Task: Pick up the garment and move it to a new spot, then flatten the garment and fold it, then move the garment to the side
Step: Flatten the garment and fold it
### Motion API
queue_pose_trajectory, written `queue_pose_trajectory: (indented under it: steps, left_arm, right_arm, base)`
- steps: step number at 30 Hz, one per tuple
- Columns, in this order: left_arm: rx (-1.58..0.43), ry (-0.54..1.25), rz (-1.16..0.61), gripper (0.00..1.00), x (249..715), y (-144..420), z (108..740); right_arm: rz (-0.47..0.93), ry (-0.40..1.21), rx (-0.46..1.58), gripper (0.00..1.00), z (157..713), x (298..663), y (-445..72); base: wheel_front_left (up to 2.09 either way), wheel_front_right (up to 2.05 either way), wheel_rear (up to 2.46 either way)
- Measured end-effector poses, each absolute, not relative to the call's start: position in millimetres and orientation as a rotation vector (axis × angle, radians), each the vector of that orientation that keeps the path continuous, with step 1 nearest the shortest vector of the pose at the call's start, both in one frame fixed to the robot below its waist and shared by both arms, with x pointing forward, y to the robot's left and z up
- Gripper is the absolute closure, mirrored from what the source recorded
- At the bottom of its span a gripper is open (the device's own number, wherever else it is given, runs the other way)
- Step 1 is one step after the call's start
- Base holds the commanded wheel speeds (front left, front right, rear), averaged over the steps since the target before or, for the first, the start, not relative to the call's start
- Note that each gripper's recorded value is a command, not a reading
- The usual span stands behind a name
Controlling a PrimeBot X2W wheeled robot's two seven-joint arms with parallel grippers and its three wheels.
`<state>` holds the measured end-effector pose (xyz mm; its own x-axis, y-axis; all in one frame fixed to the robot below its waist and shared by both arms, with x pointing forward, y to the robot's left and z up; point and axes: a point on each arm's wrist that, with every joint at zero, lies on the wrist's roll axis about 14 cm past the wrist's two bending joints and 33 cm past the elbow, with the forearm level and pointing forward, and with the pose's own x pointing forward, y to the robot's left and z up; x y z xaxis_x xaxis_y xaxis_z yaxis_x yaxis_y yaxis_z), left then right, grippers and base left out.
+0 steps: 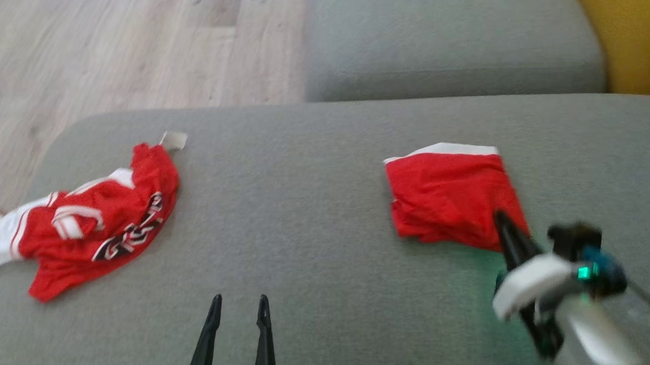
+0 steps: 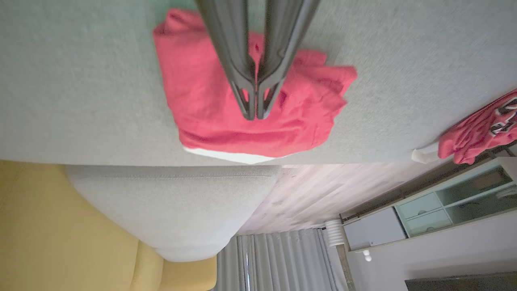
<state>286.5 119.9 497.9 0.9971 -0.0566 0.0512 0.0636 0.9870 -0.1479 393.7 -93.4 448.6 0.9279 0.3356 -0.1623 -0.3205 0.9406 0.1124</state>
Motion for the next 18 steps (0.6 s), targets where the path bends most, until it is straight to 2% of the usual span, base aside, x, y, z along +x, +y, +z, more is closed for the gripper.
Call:
queue_pose_trajectory:
  steps: [3,6,11,18]
  left_arm:
    - [-0.154,-0.031,-0.049,0.0,286,123,493]
    - [-0.152,-0.023,-0.036,0.0,290,127,492]
    - [-0.15,0.006,-0.025,0.0,296,130,485]
    - [-0.14,0.025,-0.031,0.0,316,130,481]
  right_arm:
    - [0.368,0.213,0.032,1.0,451,421,-87]
    - [0.389,0.294,-0.021,1.0,435,434,-85]
    - [0.423,0.426,-0.067,1.0,397,433,-81]
    - [0.543,0.46,-0.086,1.0,378,433,-44]
  base:
    - [0.0,0.0,0.0]
    - [0.0,0.0,0.0]
    - [0.0,0.0,0.0]
    - [0.0,0.0,0.0]
